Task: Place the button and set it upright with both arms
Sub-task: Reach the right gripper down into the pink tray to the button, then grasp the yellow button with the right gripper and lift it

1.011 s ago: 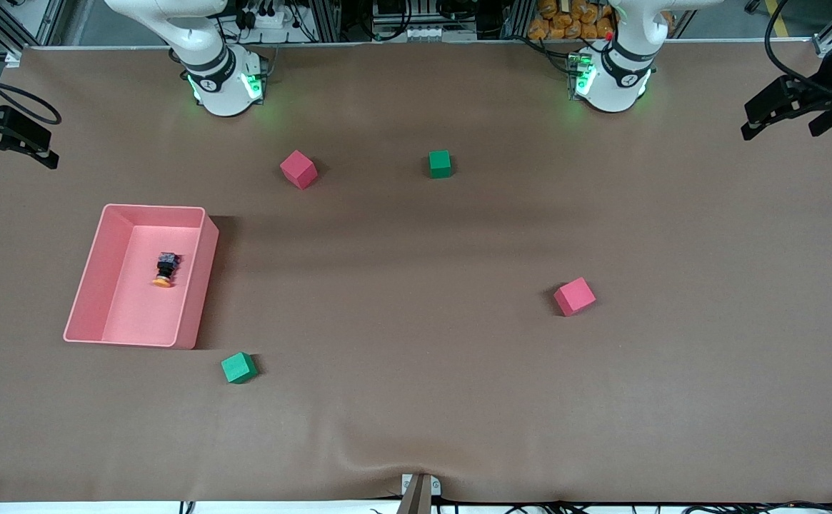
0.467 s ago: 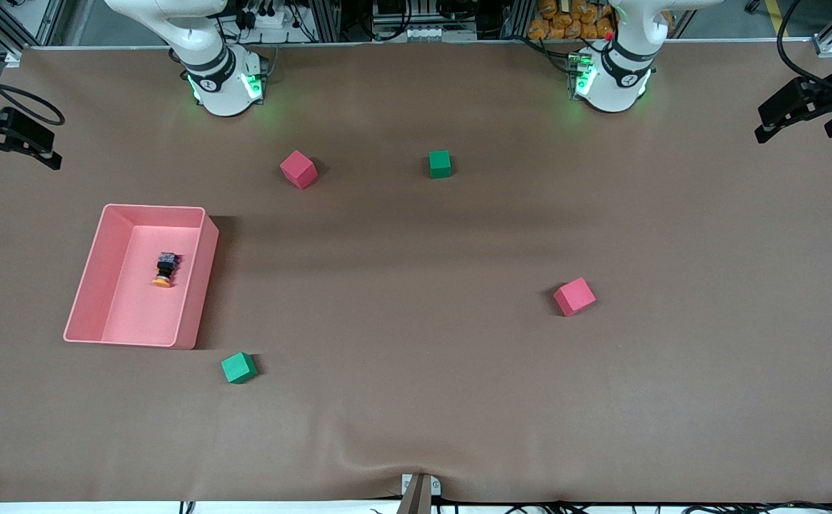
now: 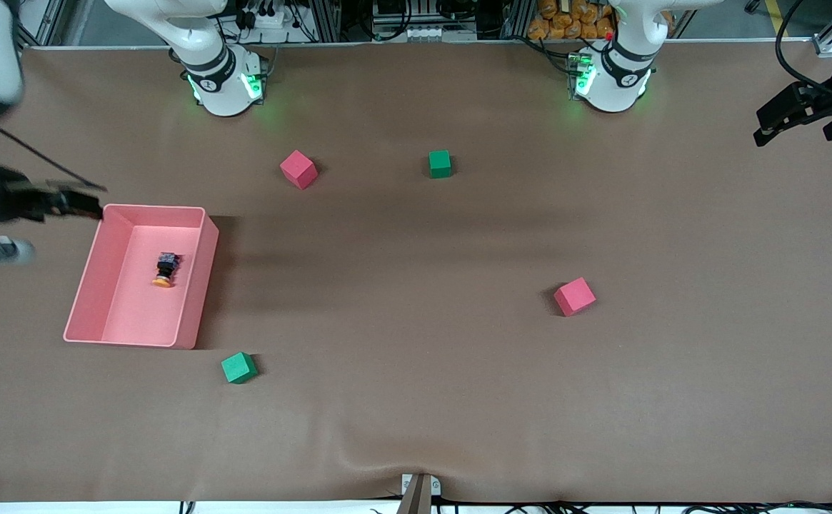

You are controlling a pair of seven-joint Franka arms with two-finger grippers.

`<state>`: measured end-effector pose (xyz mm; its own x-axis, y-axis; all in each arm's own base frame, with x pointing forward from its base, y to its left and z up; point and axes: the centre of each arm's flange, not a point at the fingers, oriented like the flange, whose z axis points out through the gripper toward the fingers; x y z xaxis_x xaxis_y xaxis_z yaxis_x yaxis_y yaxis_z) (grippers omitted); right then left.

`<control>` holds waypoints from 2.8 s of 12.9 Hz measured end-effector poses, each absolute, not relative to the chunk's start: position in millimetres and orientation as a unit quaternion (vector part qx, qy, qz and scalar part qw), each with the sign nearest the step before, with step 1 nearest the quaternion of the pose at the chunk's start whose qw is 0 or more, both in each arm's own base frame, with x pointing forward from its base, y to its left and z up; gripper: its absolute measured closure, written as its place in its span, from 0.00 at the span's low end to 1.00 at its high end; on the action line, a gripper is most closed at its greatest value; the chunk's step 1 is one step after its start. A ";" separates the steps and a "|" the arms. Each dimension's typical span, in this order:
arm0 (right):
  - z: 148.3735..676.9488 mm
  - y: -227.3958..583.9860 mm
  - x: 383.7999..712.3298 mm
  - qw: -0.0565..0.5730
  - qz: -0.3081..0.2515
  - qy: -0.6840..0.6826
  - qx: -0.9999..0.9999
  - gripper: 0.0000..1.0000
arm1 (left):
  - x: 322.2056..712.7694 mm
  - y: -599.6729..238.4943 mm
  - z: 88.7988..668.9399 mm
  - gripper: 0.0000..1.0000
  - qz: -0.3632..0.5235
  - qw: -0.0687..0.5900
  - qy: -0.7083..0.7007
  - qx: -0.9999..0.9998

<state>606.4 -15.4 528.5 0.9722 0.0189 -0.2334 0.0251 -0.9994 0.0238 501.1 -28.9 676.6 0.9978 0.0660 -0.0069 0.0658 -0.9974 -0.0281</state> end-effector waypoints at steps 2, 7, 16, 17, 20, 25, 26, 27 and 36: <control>477.9 -32.6 626.2 0.018 -0.124 0.000 0.992 0.00 | 501.1 -29.9 676.6 0.00 0.004 0.014 -0.032 -0.999; 352.9 -80.5 626.1 0.011 -0.130 -0.028 0.991 0.00 | 501.2 -30.3 676.5 0.00 0.004 0.014 -0.032 -0.999; 206.7 -103.7 598.9 -0.023 -0.123 -0.025 0.992 0.00 | 500.6 -31.7 674.4 0.00 0.010 0.015 -0.030 -0.999; 203.8 -103.6 597.0 -0.023 -0.125 -0.025 0.992 0.00 | 500.6 -31.8 674.4 0.00 0.010 0.015 -0.030 -0.999; 193.2 -109.2 591.1 -0.026 -0.135 -0.030 0.990 0.00 | 500.5 -31.7 674.3 0.00 0.011 0.015 -0.030 -0.999; 183.3 -111.0 586.8 -0.028 -0.141 -0.030 0.989 0.25 | 500.3 -31.0 674.2 0.00 0.011 0.015 -0.031 -0.999; 183.4 -110.7 587.2 -0.028 -0.140 -0.030 0.989 0.38 | 500.3 -31.0 674.2 0.00 0.012 0.015 -0.031 -0.999; 183.7 -110.3 587.6 -0.029 -0.139 -0.029 0.989 0.48 | 500.3 -31.0 674.2 0.00 0.012 0.015 -0.031 -0.999; 310.9 -92.6 644.9 -0.041 -0.174 -0.006 0.984 0.60 | 500.3 -30.7 674.1 0.00 0.012 0.015 -0.031 -0.999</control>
<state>644.9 -92.6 310.9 0.9391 0.0029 -0.3436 -0.0257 -0.9966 -0.0787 500.3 -30.7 674.1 0.9978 0.0629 -0.0227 0.0622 -0.9976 -0.0304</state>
